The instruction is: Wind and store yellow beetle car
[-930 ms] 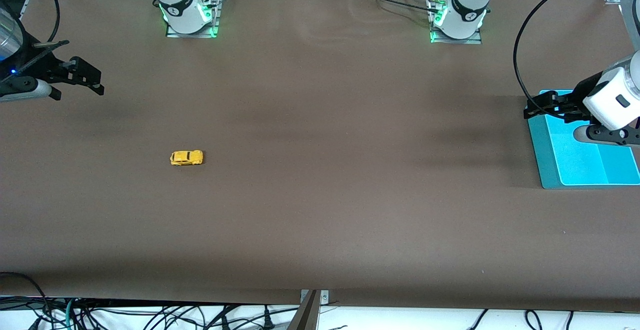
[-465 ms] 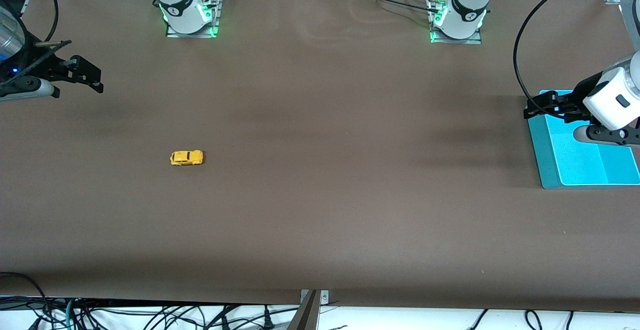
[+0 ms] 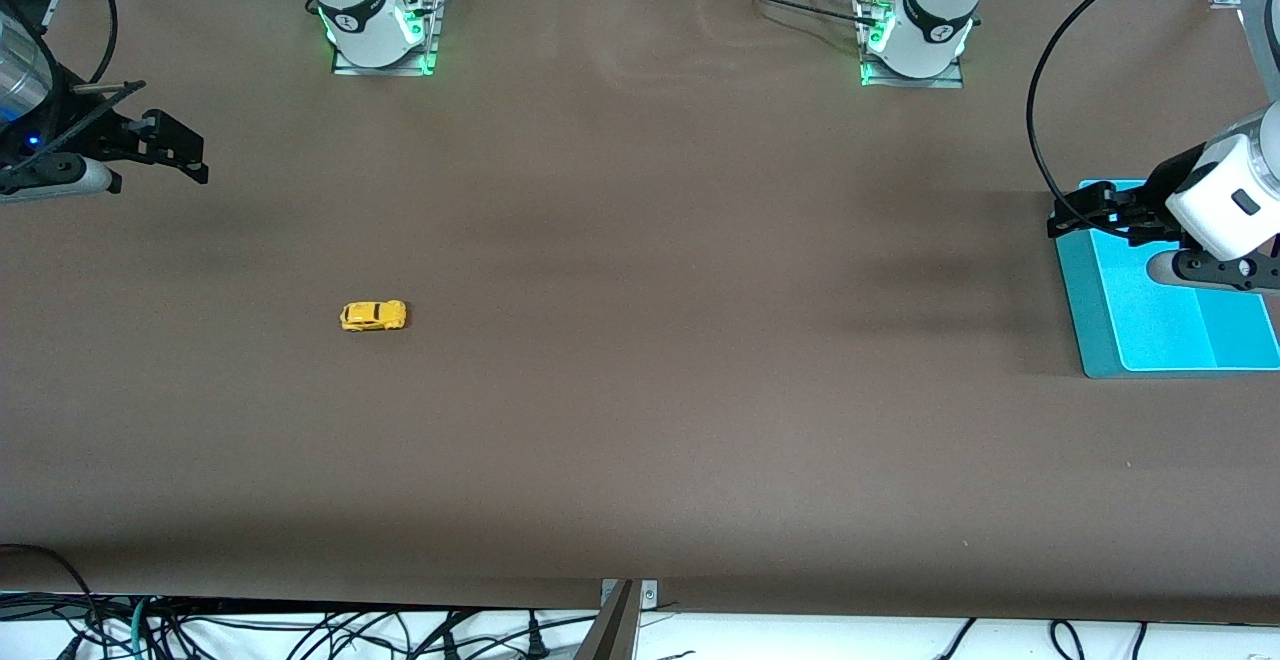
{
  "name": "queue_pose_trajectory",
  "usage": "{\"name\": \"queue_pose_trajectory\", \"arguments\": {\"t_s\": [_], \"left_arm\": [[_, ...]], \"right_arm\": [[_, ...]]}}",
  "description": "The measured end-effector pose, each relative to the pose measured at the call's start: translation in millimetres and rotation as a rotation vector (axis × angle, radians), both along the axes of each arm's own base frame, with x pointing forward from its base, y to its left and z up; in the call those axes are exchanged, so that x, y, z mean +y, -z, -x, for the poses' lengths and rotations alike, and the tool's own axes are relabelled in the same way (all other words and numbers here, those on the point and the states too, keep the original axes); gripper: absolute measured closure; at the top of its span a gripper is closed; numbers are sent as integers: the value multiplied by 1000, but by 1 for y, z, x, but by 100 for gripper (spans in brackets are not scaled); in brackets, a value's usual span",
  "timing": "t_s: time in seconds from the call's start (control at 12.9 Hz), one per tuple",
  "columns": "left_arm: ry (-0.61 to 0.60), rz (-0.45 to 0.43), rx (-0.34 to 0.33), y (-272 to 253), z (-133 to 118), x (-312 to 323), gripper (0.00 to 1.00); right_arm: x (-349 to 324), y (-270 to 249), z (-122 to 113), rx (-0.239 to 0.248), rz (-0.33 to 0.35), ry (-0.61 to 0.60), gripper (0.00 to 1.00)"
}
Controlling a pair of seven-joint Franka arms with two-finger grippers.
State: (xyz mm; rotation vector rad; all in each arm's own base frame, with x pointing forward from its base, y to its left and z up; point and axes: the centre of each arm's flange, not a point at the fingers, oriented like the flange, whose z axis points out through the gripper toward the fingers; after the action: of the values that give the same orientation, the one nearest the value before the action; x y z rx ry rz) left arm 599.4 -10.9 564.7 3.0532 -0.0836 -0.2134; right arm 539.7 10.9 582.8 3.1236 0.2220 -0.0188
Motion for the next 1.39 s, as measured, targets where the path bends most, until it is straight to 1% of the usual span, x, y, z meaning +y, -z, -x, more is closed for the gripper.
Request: {"name": "queue_pose_trajectory", "arguments": {"t_s": [1.39], "left_arm": [[3, 0, 0, 0, 0, -2, 0]], "right_arm": [[-3, 21, 3, 42, 4, 7, 0]]}}
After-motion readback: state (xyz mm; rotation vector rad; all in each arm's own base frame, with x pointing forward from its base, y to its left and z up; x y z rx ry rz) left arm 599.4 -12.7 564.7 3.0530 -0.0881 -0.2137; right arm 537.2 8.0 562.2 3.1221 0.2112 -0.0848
